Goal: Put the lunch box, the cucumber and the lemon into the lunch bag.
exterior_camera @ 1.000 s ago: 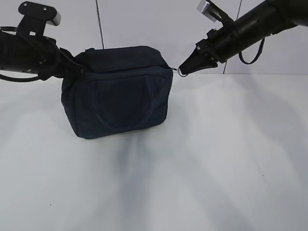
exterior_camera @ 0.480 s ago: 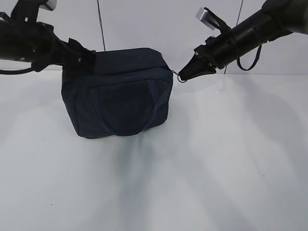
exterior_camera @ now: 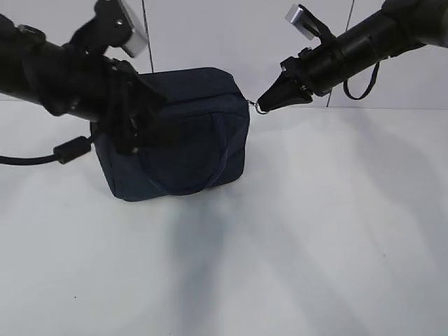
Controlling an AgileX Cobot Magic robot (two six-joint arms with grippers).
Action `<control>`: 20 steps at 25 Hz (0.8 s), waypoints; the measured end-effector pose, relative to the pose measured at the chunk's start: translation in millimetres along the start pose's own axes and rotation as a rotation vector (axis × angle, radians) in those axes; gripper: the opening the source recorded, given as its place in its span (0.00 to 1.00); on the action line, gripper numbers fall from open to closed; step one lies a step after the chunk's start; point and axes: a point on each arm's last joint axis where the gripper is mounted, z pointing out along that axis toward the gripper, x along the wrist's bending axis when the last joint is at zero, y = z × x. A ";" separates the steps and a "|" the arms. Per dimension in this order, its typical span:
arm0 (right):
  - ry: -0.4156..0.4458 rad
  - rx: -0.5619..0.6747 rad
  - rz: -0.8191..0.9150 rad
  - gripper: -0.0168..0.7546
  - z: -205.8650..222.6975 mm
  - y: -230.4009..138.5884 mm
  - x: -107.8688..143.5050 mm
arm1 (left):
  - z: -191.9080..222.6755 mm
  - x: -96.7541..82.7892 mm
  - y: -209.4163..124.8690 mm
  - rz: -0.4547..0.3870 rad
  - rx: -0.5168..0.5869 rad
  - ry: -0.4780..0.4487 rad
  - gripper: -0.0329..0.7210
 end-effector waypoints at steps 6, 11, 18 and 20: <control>0.009 -0.002 -0.001 0.05 3.8 3.6 6.5 | 25.1 -6.9 -2.0 0.142 0.080 0.090 0.72; 0.013 -0.001 -0.003 0.05 5.2 4.0 8.0 | 38.1 4.7 -13.4 0.153 0.122 0.190 0.65; 0.013 -0.001 -0.001 0.05 5.2 4.0 8.0 | 36.8 10.0 -13.7 0.204 0.137 0.245 0.15; 0.013 -0.001 -0.002 0.05 5.1 4.1 8.0 | 36.6 10.6 -13.8 0.217 0.141 0.251 0.09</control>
